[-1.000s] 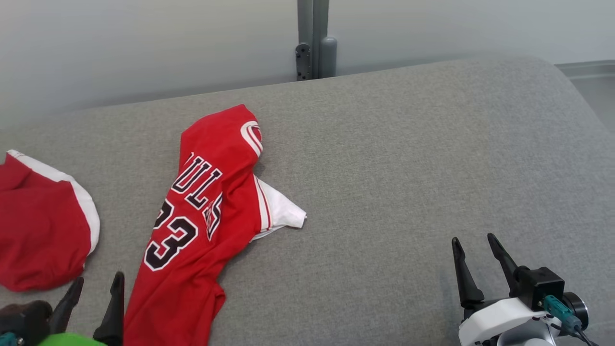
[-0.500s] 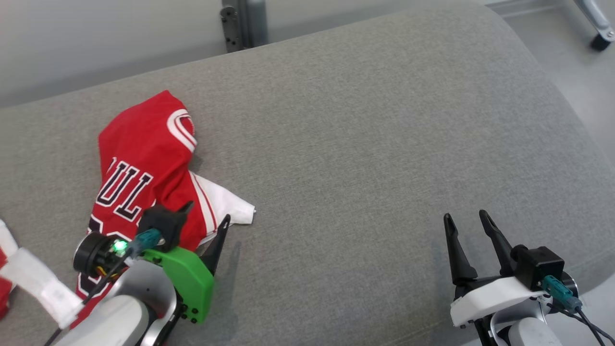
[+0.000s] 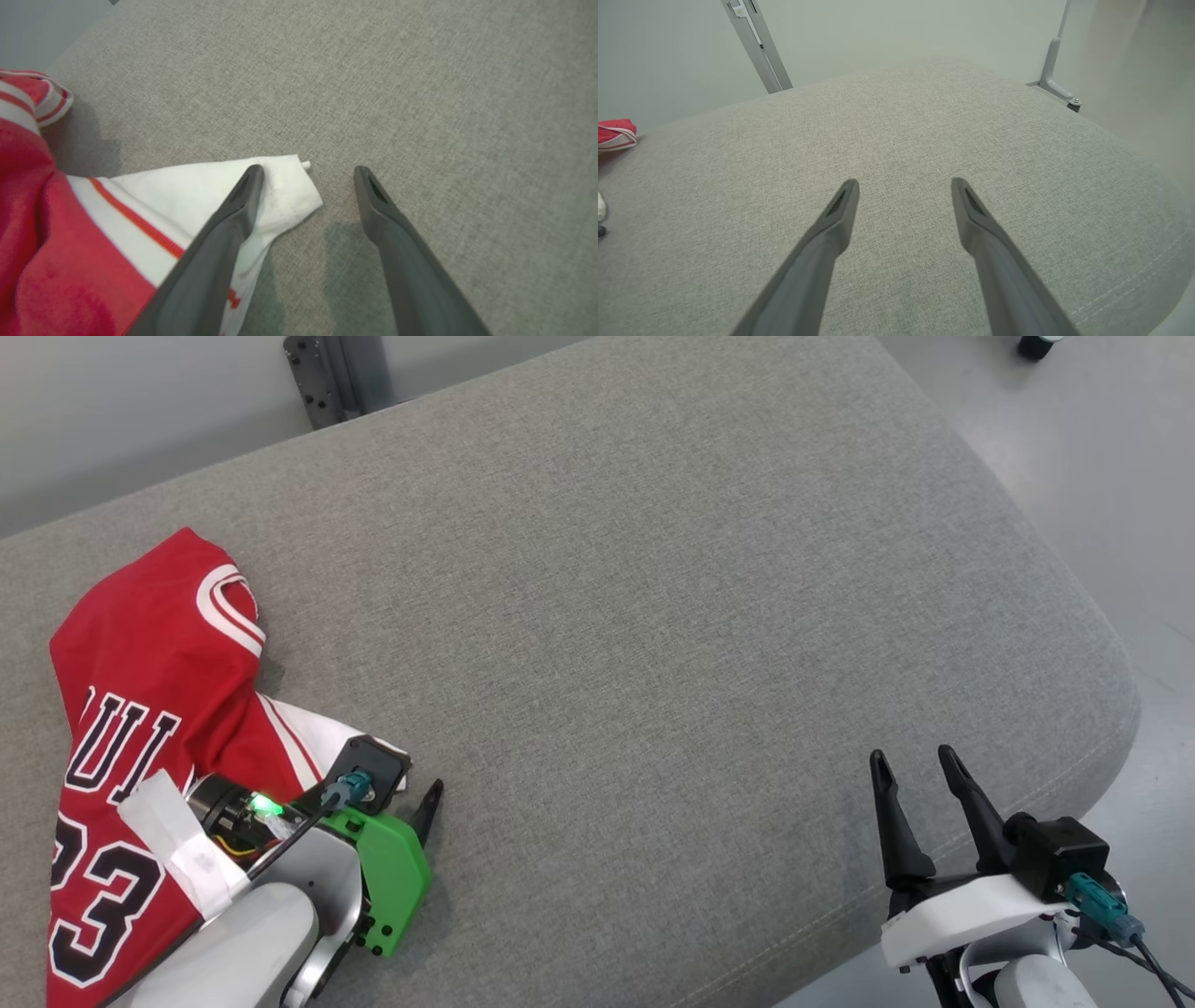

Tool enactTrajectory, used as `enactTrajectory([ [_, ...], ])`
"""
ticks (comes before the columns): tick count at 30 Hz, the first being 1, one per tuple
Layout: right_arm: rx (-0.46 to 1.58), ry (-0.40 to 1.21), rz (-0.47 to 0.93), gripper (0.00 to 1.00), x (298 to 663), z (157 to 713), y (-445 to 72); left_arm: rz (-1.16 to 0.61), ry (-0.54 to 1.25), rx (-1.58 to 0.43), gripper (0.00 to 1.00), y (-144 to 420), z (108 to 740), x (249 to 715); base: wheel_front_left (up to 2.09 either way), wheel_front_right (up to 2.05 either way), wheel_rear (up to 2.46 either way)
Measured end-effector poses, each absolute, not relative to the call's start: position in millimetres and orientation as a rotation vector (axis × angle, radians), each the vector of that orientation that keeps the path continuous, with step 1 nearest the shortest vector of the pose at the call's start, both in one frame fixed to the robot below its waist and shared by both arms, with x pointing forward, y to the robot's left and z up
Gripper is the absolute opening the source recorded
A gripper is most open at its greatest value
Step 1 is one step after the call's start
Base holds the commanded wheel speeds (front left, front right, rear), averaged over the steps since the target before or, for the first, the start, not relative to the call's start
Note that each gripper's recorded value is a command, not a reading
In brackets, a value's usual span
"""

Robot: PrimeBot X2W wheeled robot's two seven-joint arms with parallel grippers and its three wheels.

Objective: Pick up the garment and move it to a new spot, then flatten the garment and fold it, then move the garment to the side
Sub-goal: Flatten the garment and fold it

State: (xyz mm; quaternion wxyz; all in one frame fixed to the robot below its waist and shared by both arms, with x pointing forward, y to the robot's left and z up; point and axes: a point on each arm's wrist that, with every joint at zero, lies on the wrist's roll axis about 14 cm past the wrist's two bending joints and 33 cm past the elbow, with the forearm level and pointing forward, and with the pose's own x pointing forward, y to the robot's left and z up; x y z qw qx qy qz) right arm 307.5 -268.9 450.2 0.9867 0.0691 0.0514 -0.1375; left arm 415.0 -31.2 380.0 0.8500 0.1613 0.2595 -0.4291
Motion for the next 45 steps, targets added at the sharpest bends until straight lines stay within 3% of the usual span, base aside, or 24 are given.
enactTrajectory([
  [1,0.14,0.104,-0.277,1.0,307.5,450.1,-269.1,-0.9,0.55,0.34,0.87,-30.6,379.2,415.3,0.0,0.0,0.0],
  [2,0.142,0.103,-0.275,1.0,308.0,450.1,-268.6,-0.894,0.555,0.341,0.64,-28.8,377.9,415.7,0.0,0.0,0.0],
  [3,0.144,0.102,-0.272,1.0,308.7,450.1,-267.6,-0.887,0.56,0.341,0.48,-26.6,376.8,416.2,0.0,0.0,0.0],
  [6,0.147,0.1,-0.266,1.0,310.3,450.4,-266.0,-0.871,0.563,0.338,0.33,-21.9,376.2,418.1,0.0,0.0,0.0],
  [8,0.148,0.099,-0.262,1.0,311.4,450.6,-264.9,-0.863,0.565,0.331,0.33,-20.3,376.8,418.5,0.0,0.0,0.0],
  [11,0.149,0.098,-0.255,1.0,312.9,450.6,-263.2,-0.851,0.571,0.332,0.22,-16.3,375.7,419.2,0.0,0.0,0.0],
  [14,0.147,0.096,-0.253,1.0,313.2,451.2,-262.9,-0.842,0.576,0.329,0.0,-13.8,374.6,420.0,0.0,0.0,0.0],
  [19,0.142,0.095,-0.254,1.0,312.5,451.8,-263.6,-0.849,0.55,0.24,0.0,-24.9,390.0,421.6,0.0,0.0,0.0],
  [28,0.136,0.087,-0.263,1.0,308.4,454.5,-266.4,-0.91,0.291,-0.042,0.0,-77.9,489.3,438.6,0.0,0.0,0.0],
  [35,0.128,0.081,-0.293,1.0,299.2,457.3,-274.3,-1.063,0.226,-0.197,0.0,-136.5,530.7,402.6,0.0,0.0,0.0],
  [43,0.131,0.082,-0.348,1.0,284.9,457.9,-286.6,-1.241,0.251,-0.253,0.0,-197.6,519.6,341.3,0.0,0.0,0.0],
  [44,0.132,0.083,-0.357,1.0,283.2,457.7,-288.6,-1.257,0.264,-0.264,0.08,-203.0,517.3,335.4,0.0,0.0,0.0],
  [45,0.131,0.087,-0.362,1.0,281.9,456.9,-289.9,-1.286,0.282,-0.26,0.46,-207.5,511.9,327.2,0.0,0.0,0.0],
])
